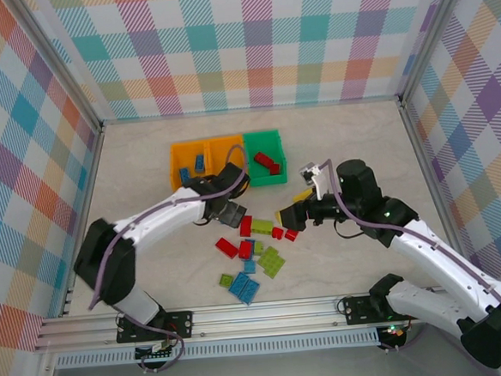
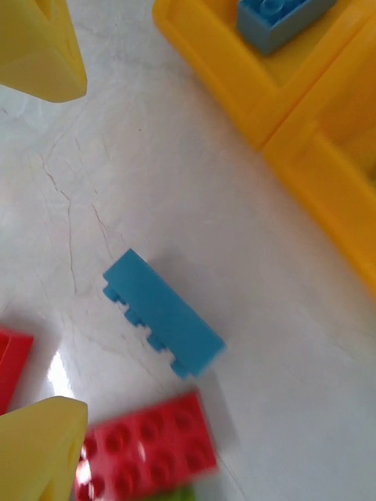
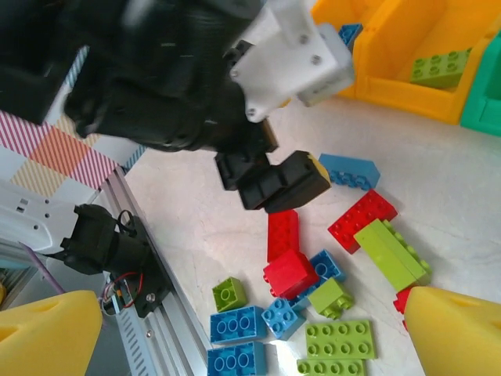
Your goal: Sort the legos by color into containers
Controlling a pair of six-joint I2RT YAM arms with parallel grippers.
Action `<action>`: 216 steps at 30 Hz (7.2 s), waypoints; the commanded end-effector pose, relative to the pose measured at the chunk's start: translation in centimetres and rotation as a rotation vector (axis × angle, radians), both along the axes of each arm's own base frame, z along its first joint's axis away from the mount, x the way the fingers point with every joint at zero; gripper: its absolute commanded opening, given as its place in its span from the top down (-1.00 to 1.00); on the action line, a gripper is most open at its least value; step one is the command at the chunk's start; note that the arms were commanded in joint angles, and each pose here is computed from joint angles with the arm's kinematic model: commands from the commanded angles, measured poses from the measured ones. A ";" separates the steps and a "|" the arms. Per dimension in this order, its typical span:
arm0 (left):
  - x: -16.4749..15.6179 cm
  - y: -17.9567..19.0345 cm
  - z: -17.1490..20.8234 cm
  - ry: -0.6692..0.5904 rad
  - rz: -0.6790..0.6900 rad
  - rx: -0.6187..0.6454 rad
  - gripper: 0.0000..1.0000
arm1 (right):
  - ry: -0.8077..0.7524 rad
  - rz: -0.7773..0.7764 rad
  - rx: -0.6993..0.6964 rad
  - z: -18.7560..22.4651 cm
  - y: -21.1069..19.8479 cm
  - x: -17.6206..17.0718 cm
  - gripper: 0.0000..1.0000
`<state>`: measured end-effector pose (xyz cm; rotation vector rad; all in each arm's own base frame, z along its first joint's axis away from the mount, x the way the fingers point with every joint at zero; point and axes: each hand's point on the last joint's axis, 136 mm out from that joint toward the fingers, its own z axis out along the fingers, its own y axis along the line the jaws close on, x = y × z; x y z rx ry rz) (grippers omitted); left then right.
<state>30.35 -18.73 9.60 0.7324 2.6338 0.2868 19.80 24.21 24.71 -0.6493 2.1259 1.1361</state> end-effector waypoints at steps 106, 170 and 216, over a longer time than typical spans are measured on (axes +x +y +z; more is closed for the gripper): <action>-16.4 -1.1 10.4 -0.210 -1.000 -0.565 -1.00 | 0.051 0.172 -0.696 -20.4 6.5 6.6 0.31; -9.5 1.6 1.1 0.229 1.135 -0.780 -0.75 | -0.103 0.196 -0.074 -1.6 3.1 -3.3 -0.99; 8.4 -9.2 9.8 -0.288 0.583 -0.763 0.44 | -0.065 -0.065 -0.274 -2.0 -1.0 -1.0 -0.99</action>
